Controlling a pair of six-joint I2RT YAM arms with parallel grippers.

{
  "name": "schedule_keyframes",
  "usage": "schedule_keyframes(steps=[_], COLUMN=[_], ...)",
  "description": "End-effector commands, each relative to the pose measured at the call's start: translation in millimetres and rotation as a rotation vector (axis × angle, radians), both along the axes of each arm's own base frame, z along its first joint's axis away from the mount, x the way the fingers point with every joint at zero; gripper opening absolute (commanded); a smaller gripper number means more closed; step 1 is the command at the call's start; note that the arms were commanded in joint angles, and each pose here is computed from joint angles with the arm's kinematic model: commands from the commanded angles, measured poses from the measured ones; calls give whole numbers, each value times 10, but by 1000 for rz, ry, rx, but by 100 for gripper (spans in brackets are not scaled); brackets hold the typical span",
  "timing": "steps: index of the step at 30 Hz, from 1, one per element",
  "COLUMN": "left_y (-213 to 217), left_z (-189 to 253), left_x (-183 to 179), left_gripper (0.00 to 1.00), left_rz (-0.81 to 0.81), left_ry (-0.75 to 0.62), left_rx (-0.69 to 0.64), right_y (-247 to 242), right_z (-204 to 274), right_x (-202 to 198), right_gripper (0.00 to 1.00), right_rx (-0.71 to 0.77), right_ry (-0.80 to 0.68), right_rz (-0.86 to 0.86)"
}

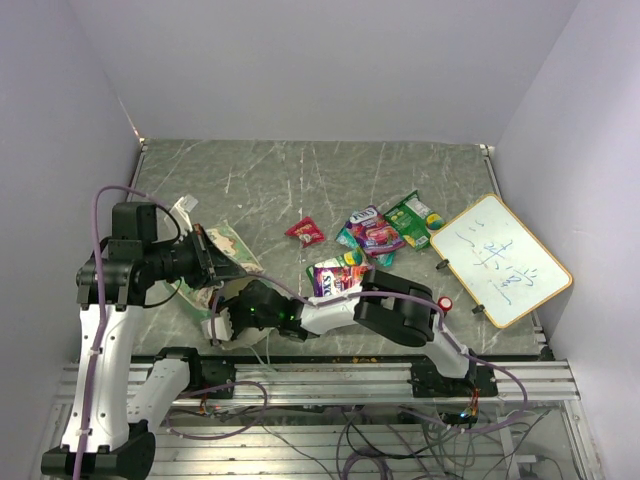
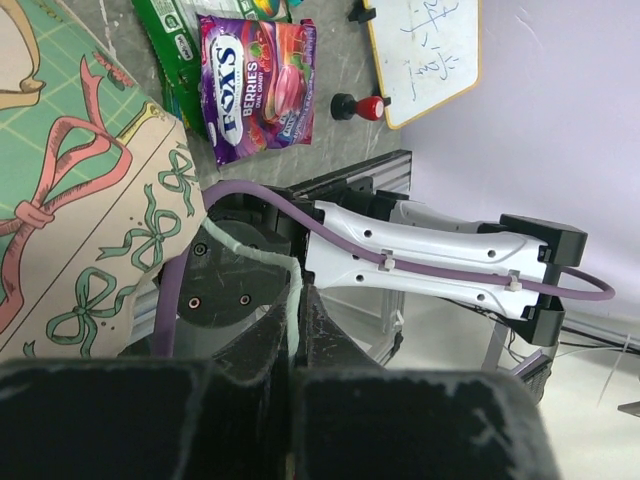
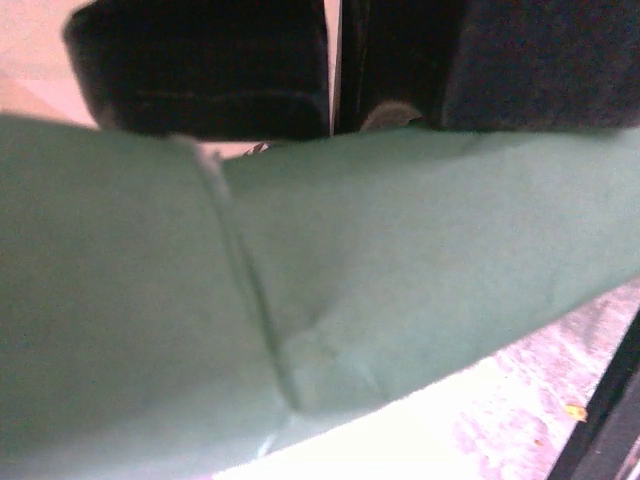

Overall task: Take the snacks out of the paper bag
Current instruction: Take out the snack from the paper bag.

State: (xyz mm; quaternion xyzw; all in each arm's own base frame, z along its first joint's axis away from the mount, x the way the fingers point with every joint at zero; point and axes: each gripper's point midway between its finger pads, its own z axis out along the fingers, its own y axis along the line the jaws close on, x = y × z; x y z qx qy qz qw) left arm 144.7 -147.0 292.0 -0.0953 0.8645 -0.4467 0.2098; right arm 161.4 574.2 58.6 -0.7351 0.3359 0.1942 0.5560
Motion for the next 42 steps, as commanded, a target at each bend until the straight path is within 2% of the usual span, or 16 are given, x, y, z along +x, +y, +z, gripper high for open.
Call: schedule_keyframes(steps=[1, 11, 15, 22, 31, 34, 42], left_y=[-11, 58, 93, 148, 160, 150, 131], left_z=[43, 18, -47, -274, -268, -225, -152], left_x=[-7, -15, -110, -294, -142, -63, 141], left_gripper=[7, 7, 7, 7, 7, 7, 7], left_rz=[-11, 14, 3, -5, 33, 52, 99], left_ry=[-26, -65, -82, -43, -6, -2, -22], left_rx=[-5, 48, 82, 127, 128, 113, 78], right_y=[4, -372, -549, -721, -729, -797, -1057], right_z=[327, 712, 729, 609, 830, 900, 1195], right_x=[150, 255, 266, 158, -89, -209, -372], right_gripper=[0, 0, 0, 0, 0, 0, 0], right_rx=[86, 155, 156, 127, 138, 129, 122], right_ry=[14, 29, 38, 54, 111, 173, 464], right_rz=[-73, -210, -251, -249, -203, -205, -305])
